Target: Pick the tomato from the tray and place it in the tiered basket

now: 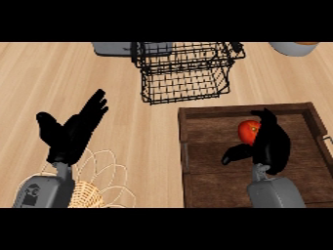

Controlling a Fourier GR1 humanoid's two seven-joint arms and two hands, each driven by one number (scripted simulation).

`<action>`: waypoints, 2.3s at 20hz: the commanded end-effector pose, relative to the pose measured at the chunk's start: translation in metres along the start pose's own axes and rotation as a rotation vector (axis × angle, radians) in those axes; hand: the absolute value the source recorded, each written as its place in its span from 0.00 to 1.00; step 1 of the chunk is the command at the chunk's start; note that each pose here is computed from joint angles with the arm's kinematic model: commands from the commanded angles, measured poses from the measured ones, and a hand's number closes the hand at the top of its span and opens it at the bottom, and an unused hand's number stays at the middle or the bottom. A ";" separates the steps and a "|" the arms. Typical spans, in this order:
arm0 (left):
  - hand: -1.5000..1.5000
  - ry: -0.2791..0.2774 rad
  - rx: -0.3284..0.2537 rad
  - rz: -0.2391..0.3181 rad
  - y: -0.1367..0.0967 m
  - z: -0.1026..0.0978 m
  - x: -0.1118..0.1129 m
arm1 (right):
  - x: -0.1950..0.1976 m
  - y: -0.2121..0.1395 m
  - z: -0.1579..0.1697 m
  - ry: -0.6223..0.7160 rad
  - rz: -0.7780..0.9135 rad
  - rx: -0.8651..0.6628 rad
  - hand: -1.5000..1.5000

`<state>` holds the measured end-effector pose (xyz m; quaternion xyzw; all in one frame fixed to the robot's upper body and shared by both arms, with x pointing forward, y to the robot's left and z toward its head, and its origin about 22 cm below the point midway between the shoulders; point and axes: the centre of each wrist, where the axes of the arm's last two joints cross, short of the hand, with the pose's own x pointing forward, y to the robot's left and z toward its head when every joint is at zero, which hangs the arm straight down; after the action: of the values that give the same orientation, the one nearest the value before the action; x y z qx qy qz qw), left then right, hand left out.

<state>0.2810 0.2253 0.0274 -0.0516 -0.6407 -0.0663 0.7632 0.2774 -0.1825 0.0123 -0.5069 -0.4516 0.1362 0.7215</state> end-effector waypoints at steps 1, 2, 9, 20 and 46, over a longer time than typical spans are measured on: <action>0.50 0.006 -0.008 0.005 0.006 -0.004 -0.001 | -0.003 0.013 -0.007 -0.094 0.075 0.002 1.00; 0.50 -0.003 -0.004 -0.008 -0.013 0.000 -0.011 | 0.000 0.014 -0.016 -0.083 0.066 -0.019 1.00; 0.50 0.019 -0.005 -0.016 -0.007 0.004 -0.012 | 0.013 0.020 0.006 -0.134 0.032 -0.070 1.00; 0.50 0.015 0.022 -0.009 0.008 0.014 0.005 | -0.012 -0.046 0.017 -0.345 0.288 0.329 1.00; 0.50 0.011 -0.008 -0.007 -0.006 -0.004 -0.006 | 0.141 -0.270 0.080 -0.593 -0.073 -0.023 1.00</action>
<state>0.2809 0.2219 0.0209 -0.0485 -0.6382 -0.0679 0.7654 0.2138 -0.1817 0.2961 -0.4133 -0.7069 0.2296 0.5261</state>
